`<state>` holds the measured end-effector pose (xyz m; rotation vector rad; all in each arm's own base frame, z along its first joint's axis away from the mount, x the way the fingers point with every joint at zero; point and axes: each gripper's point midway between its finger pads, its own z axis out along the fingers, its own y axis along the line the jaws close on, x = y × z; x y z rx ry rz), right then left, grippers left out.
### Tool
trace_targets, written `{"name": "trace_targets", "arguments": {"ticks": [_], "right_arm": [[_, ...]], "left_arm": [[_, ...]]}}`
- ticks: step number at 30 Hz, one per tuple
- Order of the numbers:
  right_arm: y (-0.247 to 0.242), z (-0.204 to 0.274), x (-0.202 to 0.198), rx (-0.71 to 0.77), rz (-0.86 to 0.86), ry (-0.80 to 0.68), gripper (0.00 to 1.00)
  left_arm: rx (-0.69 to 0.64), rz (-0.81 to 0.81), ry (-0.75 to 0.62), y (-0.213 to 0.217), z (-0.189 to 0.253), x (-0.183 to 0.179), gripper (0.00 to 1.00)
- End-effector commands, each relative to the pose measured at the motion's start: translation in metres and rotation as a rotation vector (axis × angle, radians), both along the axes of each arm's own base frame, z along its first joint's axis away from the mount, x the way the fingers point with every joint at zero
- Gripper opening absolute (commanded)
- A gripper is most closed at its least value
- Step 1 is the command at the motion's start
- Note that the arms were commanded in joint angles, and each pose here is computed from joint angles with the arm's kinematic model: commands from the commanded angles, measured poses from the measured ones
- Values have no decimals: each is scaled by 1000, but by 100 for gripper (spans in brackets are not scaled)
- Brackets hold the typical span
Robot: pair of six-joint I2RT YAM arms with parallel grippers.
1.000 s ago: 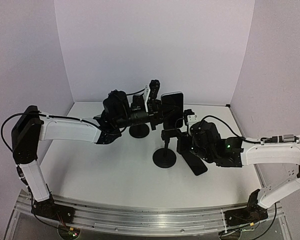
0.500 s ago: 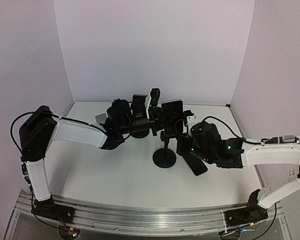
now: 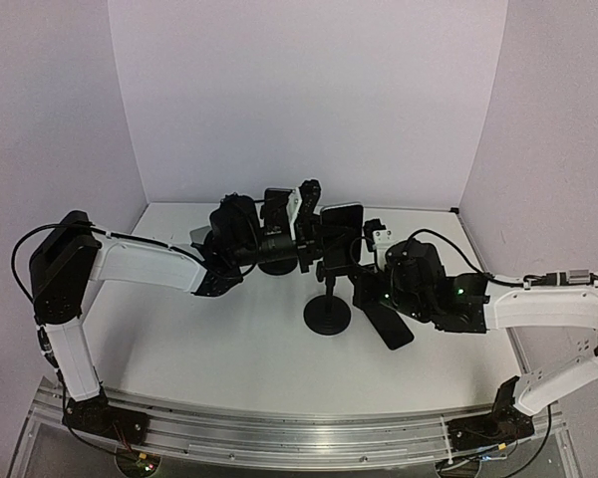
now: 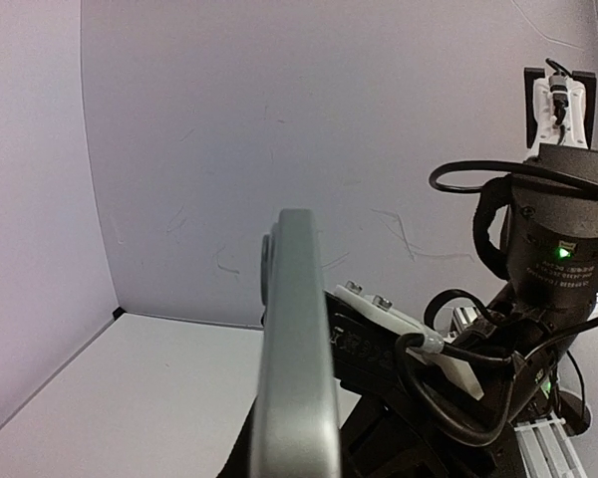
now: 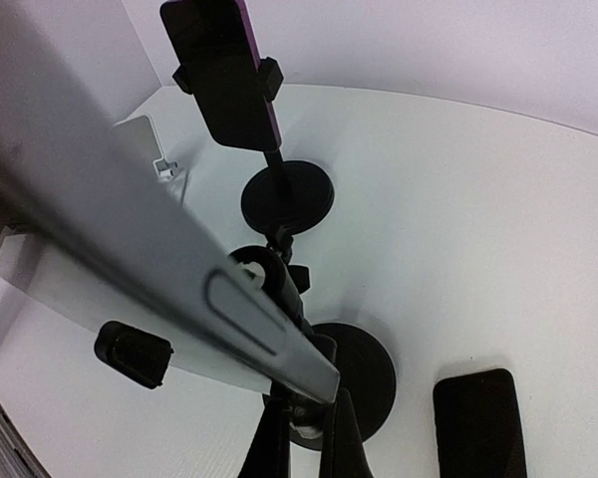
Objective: Place the phone on the phone stand
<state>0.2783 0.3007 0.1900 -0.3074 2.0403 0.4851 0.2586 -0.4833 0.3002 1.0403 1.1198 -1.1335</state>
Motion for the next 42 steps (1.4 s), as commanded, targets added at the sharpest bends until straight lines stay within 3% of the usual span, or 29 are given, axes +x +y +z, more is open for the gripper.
{"name": "trace_targets", "arguments": {"ticks": [1, 13, 21, 29, 42], "right_arm": [[-18, 13, 8, 24, -47, -2, 0], [-53, 10, 14, -19, -141, 23, 0], [-61, 11, 21, -28, -165, 34, 0], [-70, 15, 25, -55, -184, 43, 0], [-85, 15, 33, -92, -218, 55, 0]], "left_arm": [[246, 48, 110, 18, -78, 25, 0], [418, 10, 260, 26, -104, 24, 0], [410, 23, 270, 30, -101, 24, 0], [493, -4, 372, 34, -127, 14, 0], [512, 3, 339, 42, -120, 15, 0]]}}
